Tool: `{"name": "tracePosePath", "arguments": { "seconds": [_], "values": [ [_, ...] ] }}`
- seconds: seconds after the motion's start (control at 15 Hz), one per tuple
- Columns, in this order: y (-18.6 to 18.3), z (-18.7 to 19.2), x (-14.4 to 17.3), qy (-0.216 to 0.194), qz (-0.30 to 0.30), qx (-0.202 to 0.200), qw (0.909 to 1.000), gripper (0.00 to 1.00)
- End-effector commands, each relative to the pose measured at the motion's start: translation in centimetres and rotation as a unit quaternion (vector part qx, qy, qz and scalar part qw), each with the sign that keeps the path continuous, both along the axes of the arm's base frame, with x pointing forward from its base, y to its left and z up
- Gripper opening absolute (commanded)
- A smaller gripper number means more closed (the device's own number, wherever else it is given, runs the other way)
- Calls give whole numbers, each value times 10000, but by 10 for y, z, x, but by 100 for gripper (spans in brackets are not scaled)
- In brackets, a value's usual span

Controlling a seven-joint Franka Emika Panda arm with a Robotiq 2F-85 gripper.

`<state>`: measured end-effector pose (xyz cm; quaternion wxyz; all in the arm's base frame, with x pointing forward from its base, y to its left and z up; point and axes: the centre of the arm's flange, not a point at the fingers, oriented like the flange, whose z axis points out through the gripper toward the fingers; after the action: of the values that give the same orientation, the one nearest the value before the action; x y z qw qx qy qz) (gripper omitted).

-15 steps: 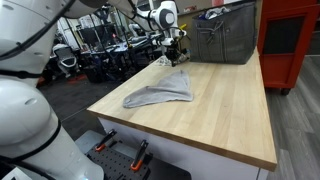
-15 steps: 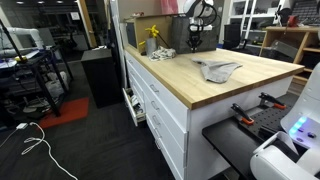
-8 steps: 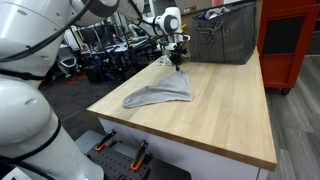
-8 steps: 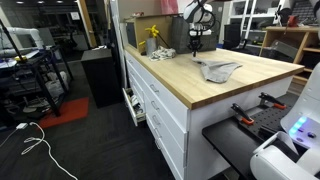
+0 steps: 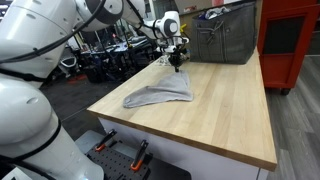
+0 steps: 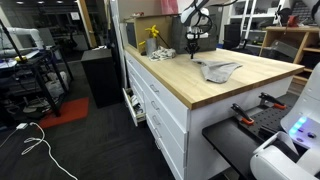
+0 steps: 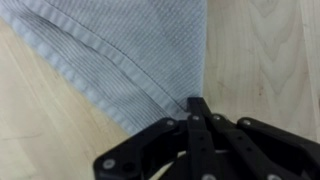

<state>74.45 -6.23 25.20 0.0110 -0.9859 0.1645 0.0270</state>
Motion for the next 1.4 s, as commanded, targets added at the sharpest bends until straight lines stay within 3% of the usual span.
{"name": "tracePosePath", "arguments": {
  "seconds": [0.0,0.33,0.67,1.0,1.33],
  "values": [
    [11,11,27,-121,-9,-77,9999,0],
    [-9,24,15,-199,-10,-6,9998,0],
    [-31,10,14,-72,-183,-168,9997,0],
    [-13,-11,23,114,-22,-270,9996,0],
    [2,-20,41,-23,-58,-549,9985,0]
  ]
}}
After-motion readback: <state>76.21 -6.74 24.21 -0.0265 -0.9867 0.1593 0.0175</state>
